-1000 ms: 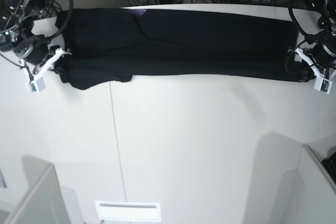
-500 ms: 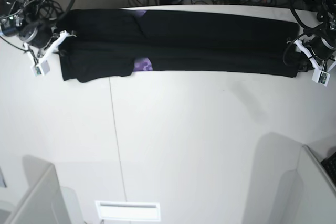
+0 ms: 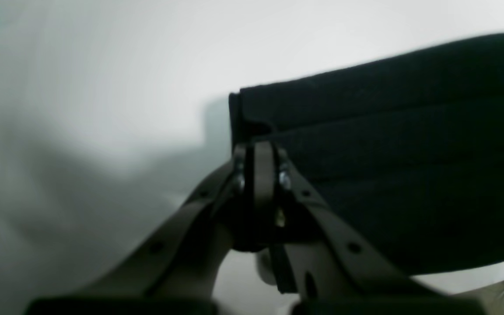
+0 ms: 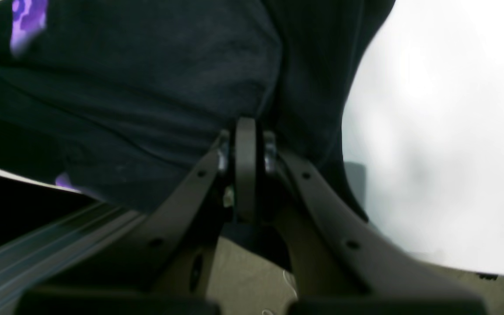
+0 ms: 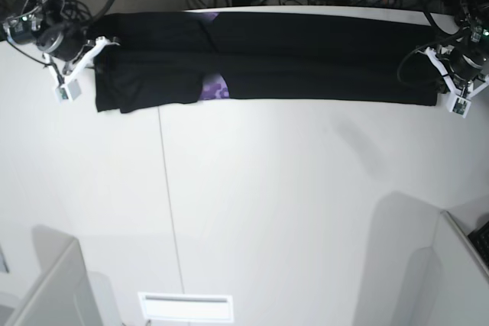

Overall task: Fold the T-shirt properly
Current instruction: 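Lower the folded hem onto the collar edge and release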

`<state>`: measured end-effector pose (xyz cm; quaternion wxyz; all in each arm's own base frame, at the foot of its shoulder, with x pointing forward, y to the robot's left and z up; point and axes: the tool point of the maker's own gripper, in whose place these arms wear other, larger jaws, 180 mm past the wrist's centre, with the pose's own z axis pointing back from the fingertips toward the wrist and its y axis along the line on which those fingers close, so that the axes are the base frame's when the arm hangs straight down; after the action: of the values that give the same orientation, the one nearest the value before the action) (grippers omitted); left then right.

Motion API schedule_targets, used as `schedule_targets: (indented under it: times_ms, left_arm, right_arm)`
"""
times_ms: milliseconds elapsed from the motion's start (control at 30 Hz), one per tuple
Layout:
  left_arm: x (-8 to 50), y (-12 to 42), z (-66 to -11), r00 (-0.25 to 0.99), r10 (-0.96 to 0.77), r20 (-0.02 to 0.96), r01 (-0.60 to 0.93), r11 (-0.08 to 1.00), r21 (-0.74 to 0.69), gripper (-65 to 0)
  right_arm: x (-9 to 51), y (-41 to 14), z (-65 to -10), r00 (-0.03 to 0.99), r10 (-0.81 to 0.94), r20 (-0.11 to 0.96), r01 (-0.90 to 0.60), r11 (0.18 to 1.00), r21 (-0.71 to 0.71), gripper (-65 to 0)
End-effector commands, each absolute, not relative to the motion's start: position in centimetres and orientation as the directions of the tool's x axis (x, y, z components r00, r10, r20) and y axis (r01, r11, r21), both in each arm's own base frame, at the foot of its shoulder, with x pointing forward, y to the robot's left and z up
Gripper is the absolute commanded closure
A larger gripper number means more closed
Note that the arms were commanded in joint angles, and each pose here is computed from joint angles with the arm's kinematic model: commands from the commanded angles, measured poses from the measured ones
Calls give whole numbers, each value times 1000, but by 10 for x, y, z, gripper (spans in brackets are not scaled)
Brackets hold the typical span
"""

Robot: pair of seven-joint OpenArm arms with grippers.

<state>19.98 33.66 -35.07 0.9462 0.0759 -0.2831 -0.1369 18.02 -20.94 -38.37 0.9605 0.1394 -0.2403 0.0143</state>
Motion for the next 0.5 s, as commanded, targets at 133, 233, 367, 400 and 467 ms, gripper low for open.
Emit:
schedule_targets:
  times_ms: [133,233,367,400,467]
  left_arm:
    - [205,335,-346,788,-320,525,223,945,241,0]
    - [205,335,-347,788,-319,526,223,945,239,0]
    - [206,336,-346,788,-320,526,221,944,243,0]
    - [206,337,-345,788,-319,526,220,945,244,0]
    - [205,337,-345,788,-319,527,218,945,246,0]
  right_arm:
    - [184,-211,-379,873,-35,486,-100,963,250,0]
    - [183,-212,-379,876,-36,481,-98,963,250,0]
    - [180,-213,-380,879,-34,475,-96,964,248,0]
    - [180,-214,-380,879,-36,475,-93,965,247,0]
    - [180,-214,-380,879,-36,476,-93,965,245,-77]
